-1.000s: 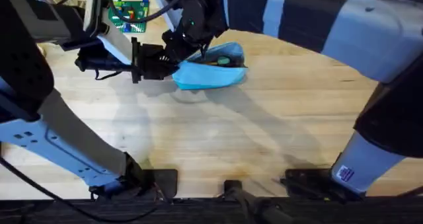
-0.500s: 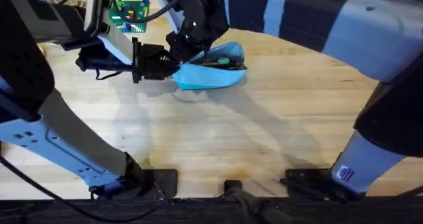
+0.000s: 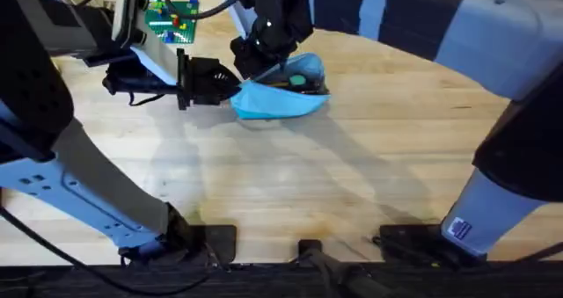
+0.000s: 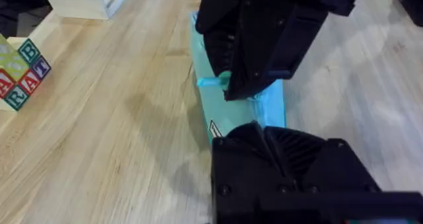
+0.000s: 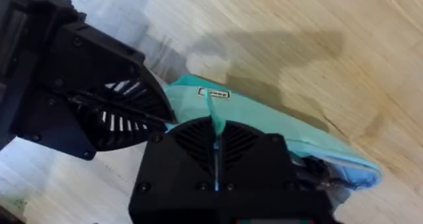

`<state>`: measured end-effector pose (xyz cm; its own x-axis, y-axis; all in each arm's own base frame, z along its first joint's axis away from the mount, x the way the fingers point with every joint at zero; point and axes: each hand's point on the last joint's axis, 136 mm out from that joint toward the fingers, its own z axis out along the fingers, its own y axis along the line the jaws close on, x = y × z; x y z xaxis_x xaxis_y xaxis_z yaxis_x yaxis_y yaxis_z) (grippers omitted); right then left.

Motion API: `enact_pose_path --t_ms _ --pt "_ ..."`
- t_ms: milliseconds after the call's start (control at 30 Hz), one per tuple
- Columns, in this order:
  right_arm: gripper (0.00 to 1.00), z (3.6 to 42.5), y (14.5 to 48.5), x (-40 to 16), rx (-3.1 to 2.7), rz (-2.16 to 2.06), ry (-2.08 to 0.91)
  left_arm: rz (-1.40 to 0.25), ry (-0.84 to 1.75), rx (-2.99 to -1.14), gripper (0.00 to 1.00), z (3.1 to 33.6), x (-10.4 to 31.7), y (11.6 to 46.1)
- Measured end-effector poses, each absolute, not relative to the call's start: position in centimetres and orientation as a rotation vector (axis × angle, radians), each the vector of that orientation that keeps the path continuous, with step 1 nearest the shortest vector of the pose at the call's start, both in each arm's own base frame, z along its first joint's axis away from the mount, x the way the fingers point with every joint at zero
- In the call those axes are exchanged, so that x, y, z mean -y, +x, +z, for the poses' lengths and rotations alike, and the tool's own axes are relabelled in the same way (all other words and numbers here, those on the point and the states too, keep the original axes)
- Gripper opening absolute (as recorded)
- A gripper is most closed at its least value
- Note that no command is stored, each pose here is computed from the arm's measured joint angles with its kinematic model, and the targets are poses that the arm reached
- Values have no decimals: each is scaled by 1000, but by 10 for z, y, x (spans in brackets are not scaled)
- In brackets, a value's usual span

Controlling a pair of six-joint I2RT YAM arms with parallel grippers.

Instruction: Unzip the bag, pick up the pens from the table one at a time and place them inside, then zip the bag closed.

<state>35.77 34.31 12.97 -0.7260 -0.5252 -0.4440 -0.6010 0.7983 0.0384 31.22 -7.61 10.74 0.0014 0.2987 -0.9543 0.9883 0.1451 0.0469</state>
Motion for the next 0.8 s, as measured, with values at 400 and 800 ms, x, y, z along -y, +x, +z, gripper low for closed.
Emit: enact_pose_path --t_ms 400,800 --pt "30 130 361 -339 -2582 277 -835 -920 1310 -1469 42 109 77 313" --pt "30 131 362 -338 -2576 261 -837 -920 1307 -1467 42 110 77 313"
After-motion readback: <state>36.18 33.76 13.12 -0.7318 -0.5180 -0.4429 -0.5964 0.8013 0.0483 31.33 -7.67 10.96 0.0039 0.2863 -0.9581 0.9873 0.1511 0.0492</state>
